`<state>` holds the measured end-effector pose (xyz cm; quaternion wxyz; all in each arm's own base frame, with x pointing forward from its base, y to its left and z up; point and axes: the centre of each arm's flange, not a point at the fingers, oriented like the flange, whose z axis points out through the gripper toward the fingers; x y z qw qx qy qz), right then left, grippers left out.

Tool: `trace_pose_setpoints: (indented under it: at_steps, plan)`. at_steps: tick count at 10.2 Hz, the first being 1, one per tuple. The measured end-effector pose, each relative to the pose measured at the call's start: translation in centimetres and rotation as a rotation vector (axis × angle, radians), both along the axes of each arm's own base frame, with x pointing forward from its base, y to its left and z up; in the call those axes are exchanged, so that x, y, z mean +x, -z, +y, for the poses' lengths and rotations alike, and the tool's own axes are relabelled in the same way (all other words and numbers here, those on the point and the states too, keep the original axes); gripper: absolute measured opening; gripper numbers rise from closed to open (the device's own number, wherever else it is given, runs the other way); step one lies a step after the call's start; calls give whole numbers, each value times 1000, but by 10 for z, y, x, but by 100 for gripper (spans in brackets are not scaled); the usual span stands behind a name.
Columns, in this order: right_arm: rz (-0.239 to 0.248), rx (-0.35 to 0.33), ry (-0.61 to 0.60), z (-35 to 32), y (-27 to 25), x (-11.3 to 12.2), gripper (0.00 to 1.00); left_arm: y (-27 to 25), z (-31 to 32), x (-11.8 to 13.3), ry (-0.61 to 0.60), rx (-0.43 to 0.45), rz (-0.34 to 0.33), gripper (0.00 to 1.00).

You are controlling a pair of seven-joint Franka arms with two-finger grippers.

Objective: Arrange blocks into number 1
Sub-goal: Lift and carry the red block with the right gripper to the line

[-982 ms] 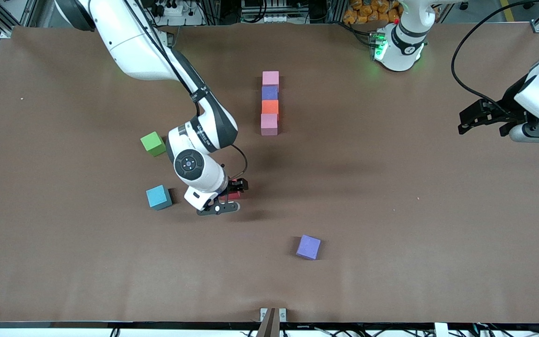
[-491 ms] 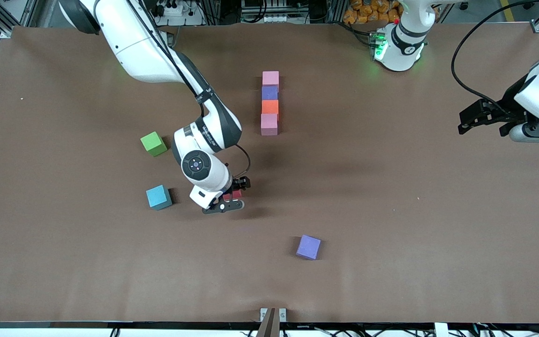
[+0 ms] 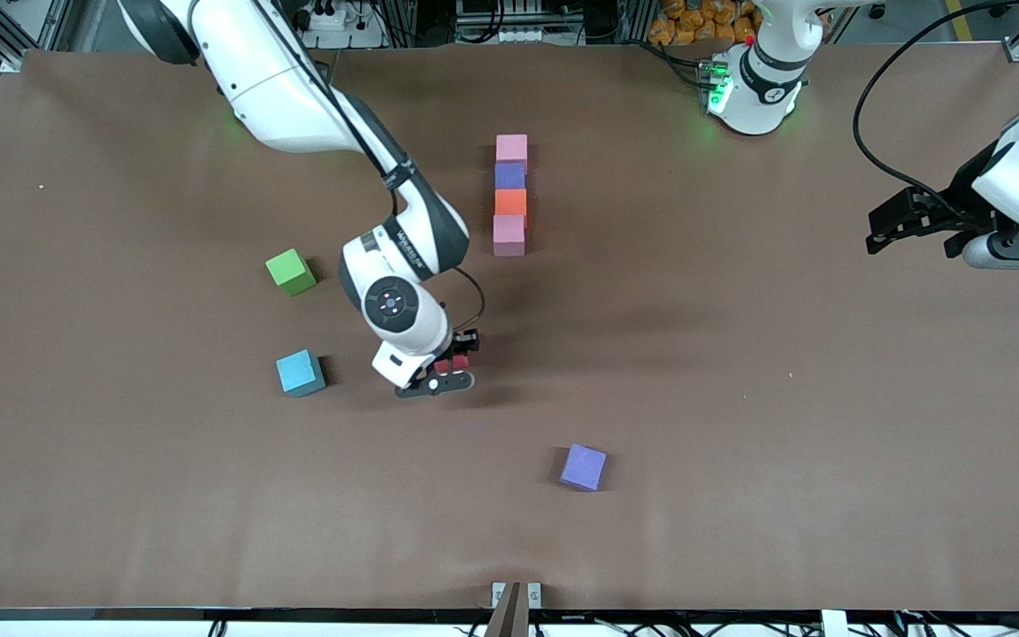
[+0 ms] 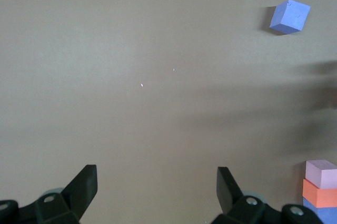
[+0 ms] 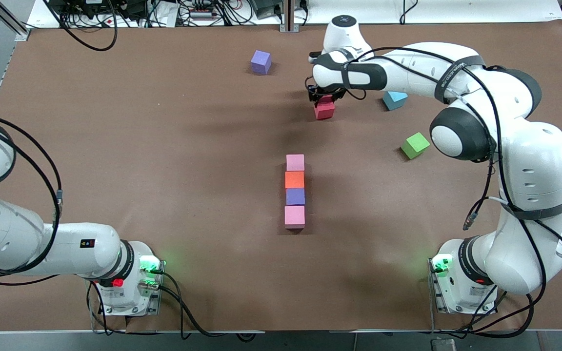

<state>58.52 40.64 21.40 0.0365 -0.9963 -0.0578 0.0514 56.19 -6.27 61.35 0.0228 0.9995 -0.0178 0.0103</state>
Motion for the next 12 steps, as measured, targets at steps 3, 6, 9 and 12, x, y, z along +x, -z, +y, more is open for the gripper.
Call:
trace_pose_setpoints:
  at_steps: [3,6,9,12]
  plan:
    - [31,-20,60,46,-7,-33,61,0,0,0,0,0,-1,100]
    - [84,-45,105,69,-8,-59,58,-1,0,0,0,0,-2,100]
    - [108,-56,108,92,-8,-85,58,-1,0,0,0,0,-2,100]
    - [91,-50,101,95,-2,-104,58,-1,0,0,0,0,-2,100]
